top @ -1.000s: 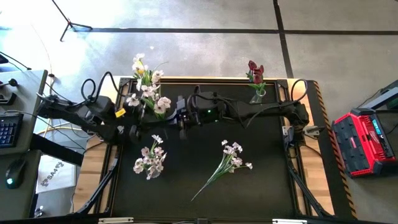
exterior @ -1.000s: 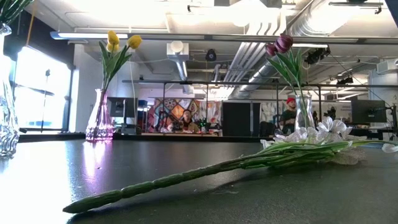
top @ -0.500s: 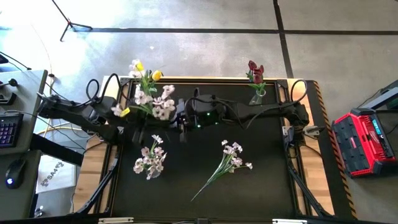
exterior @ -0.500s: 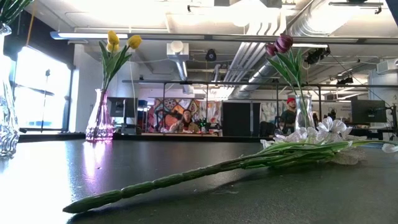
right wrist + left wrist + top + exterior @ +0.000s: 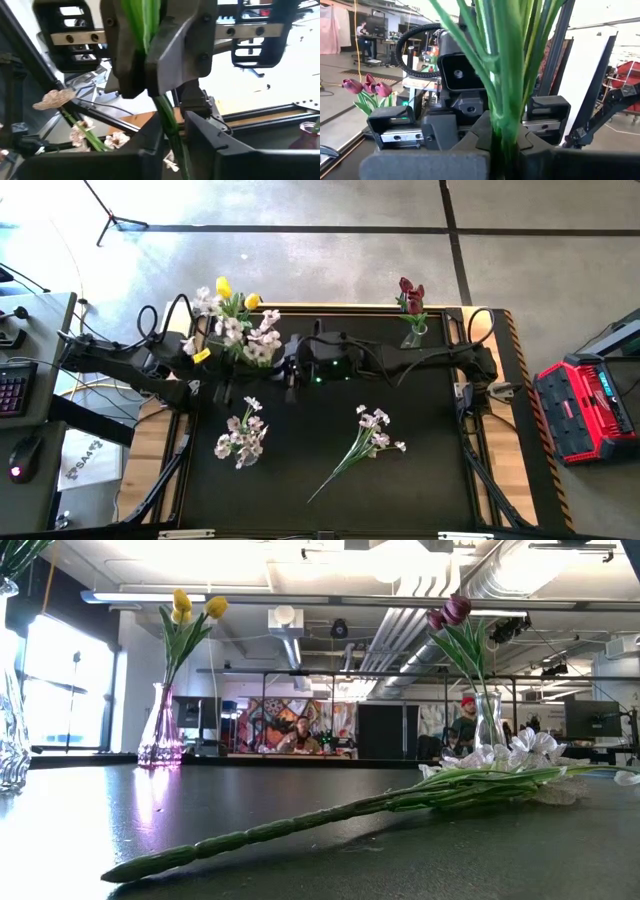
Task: Sort flowers into vase by color
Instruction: Put the right white flower into the bottom transparent vase
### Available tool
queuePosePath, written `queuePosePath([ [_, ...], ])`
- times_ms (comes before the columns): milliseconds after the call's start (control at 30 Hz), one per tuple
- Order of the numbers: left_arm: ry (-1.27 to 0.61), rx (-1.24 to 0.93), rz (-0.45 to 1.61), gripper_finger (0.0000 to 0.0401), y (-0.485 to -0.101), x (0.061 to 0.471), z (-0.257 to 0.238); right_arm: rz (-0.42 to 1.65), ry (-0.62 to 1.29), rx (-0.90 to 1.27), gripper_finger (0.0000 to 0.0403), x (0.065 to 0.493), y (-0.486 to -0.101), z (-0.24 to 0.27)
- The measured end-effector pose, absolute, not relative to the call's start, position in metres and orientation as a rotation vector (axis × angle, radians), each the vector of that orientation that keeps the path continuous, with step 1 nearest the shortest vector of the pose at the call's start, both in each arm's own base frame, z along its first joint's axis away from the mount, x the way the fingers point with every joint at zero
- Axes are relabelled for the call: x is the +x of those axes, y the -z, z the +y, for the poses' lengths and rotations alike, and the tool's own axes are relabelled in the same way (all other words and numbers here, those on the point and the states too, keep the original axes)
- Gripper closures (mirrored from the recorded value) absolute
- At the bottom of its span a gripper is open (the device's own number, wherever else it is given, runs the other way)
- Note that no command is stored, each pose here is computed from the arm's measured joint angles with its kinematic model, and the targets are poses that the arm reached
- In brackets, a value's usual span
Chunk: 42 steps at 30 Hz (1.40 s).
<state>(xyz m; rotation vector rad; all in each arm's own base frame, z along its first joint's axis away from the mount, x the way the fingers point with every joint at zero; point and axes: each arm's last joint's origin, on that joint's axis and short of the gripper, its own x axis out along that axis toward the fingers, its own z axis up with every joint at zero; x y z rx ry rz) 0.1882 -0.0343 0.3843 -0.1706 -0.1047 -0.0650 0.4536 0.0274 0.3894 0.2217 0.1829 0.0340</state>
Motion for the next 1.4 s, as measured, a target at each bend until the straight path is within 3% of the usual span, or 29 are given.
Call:
queuePosePath([
  [333,-0.054,-0.183,-0.135,0.0401,-0.392,0.166,-0.027,0.170,0.101,0.255,0.0278,0.452,-0.391,0.022],
  [533,-0.144,-0.167,-0.135,0.0401,-0.395,0.140,-0.019,0.193,0.238,0.279,0.0274,0.440,-0.398,0.017],
  [833,-0.179,-0.136,-0.035,0.0401,-0.386,0.114,-0.012,0.171,0.265,0.291,0.0274,0.418,-0.421,0.018],
  [1133,-0.129,-0.163,0.098,0.0401,-0.371,0.081,-0.007,0.252,0.414,0.302,0.0274,0.392,-0.426,0.037],
  [1400,0.046,-0.242,0.098,0.0401,-0.371,0.071,-0.011,0.296,0.538,0.313,0.0274,0.374,-0.426,0.046],
])
